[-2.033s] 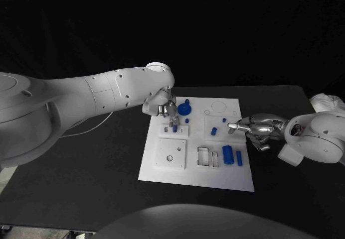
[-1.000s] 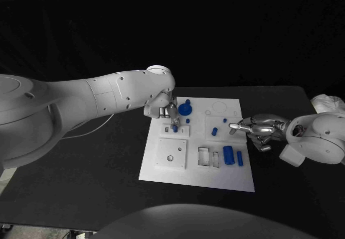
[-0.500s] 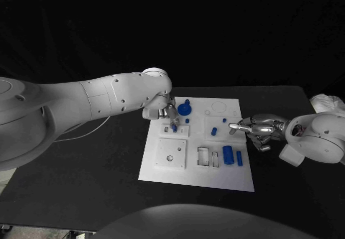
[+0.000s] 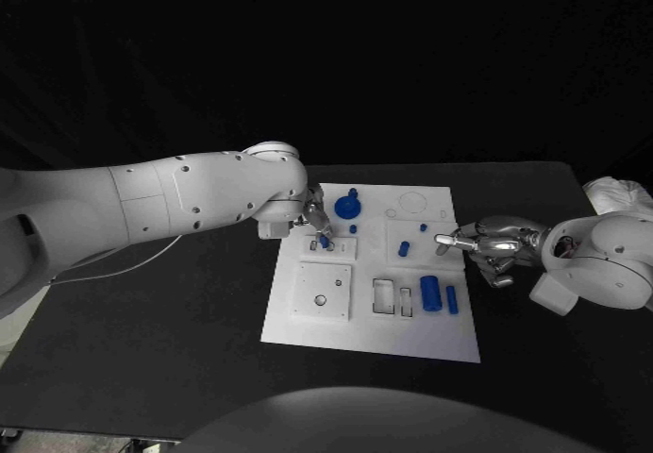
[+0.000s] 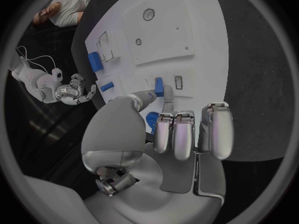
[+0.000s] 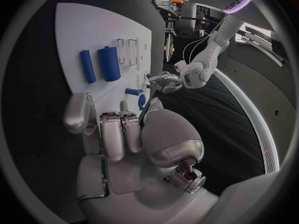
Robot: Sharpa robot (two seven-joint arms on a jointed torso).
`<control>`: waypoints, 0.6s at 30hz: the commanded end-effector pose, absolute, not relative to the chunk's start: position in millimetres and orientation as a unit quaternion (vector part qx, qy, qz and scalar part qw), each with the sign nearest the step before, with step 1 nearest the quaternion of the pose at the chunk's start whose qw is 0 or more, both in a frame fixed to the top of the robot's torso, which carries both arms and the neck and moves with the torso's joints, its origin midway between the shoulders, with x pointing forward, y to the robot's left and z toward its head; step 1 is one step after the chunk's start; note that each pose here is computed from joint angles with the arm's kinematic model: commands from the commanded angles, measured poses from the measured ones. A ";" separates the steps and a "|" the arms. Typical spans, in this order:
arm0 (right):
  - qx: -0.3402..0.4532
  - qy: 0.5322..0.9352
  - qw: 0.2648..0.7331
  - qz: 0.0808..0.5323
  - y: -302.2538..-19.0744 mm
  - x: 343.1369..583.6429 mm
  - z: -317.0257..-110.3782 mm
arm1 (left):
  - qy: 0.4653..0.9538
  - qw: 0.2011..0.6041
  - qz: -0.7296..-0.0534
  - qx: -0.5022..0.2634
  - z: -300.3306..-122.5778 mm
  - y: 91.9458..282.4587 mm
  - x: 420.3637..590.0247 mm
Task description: Assemble the parts on the task board
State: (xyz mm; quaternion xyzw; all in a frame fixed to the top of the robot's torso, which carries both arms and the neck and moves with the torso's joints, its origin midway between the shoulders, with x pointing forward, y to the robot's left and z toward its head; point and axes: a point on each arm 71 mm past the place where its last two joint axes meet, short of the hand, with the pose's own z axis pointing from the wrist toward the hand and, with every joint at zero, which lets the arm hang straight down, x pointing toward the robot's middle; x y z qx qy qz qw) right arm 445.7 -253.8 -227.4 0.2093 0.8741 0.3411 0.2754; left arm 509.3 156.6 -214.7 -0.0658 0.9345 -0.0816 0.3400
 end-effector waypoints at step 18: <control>0.218 0.870 0.284 0.340 -259.4 445.9 -231.3 | 0.831 0.520 -0.123 -0.152 -217.8 179.4 456.4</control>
